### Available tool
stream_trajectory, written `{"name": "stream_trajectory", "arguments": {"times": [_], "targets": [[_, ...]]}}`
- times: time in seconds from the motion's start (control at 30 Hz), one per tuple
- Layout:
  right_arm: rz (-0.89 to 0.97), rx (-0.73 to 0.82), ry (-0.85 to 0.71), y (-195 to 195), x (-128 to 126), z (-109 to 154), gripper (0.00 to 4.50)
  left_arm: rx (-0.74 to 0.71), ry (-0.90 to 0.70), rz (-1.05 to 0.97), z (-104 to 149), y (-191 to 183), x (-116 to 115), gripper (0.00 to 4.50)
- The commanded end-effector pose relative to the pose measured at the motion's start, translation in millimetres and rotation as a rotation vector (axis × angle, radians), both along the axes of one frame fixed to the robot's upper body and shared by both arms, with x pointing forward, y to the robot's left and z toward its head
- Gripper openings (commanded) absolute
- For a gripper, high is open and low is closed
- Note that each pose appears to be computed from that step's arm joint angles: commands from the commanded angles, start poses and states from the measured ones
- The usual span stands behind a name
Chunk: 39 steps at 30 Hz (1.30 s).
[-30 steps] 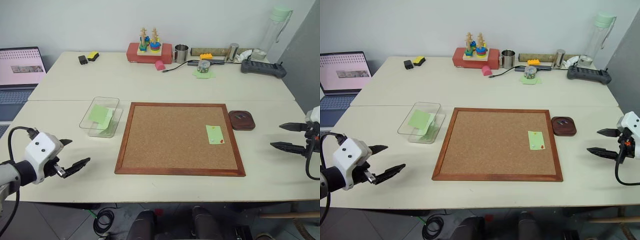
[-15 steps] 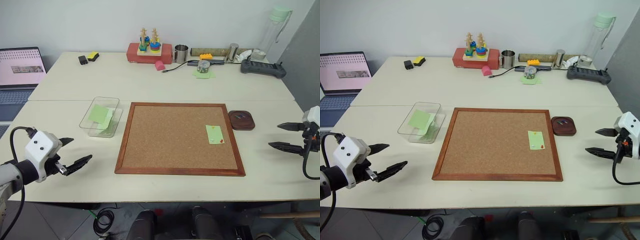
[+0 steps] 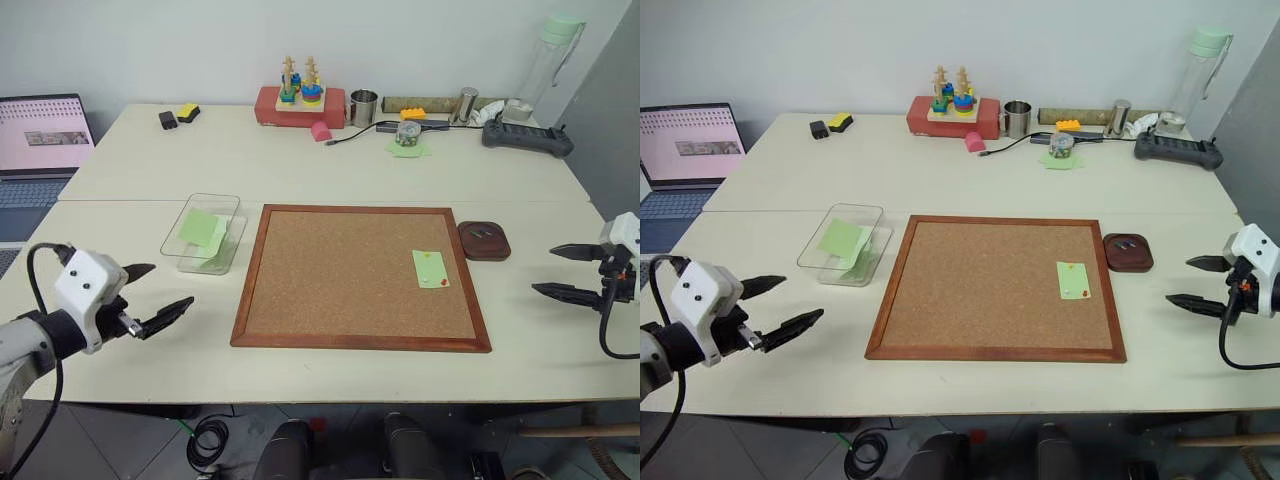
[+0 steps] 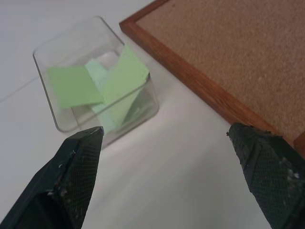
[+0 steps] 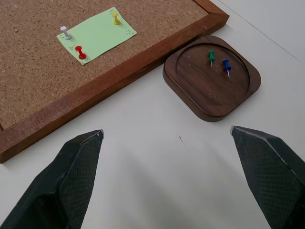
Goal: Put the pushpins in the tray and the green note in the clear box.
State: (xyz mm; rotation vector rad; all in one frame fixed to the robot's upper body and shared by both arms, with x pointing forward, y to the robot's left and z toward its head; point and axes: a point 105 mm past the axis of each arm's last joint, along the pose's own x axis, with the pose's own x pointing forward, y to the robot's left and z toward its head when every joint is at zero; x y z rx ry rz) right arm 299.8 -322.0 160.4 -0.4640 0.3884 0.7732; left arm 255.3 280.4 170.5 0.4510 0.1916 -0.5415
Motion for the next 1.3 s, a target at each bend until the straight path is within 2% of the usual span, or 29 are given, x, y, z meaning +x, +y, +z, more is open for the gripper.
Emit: {"name": "stream_trajectory", "arguments": {"times": [0.03,0.07,0.1,0.13,0.17,0.23,0.37,0.57,0.77,0.8,1.0,1.3], "targets": [[0.031,0.031,-0.138,11,4,26,4.5,-0.003,-0.073,-0.121,22,-34,6,4.45],[0.042,0.046,-0.145,15,3,29,4.5,-0.005,-0.076,-0.168,24,-47,8,4.45],[0.05,0.058,-0.15,19,2,31,4.5,-0.007,-0.076,-0.206,25,-57,10,4.1],[0.054,0.066,-0.15,21,2,32,4.5,-0.008,-0.075,-0.226,25,-63,12,4.07],[0.069,0.075,-0.151,27,1,33,4.5,-0.024,-0.067,-0.276,23,-78,14,3.7],[0.09,0.091,-0.15,36,-1,34,4.5,-0.061,-0.058,-0.344,19,-103,22,3.29],[0.13,0.128,-0.171,58,2,36,4.5,-0.118,-0.012,-0.456,-1,-146,34,2.54],[0.183,0.142,-0.149,87,11,24,4.5,-0.185,0.063,-0.52,-38,-182,49,1.35],[0.195,0.141,-0.116,112,38,9,4.5,-0.17,0.049,-0.511,-65,-204,74,0.15],[0.197,0.138,-0.108,115,42,6,4.5,-0.175,0.055,-0.513,-68,-207,75,0.04],[0.196,0.107,-0.084,123,64,-15,4.5,-0.199,0.108,-0.474,-92,-213,80,0.04],[0.185,0.096,-0.126,129,84,-31,4.5,-0.184,0.146,-0.464,-101,-208,76,0.04]]}}
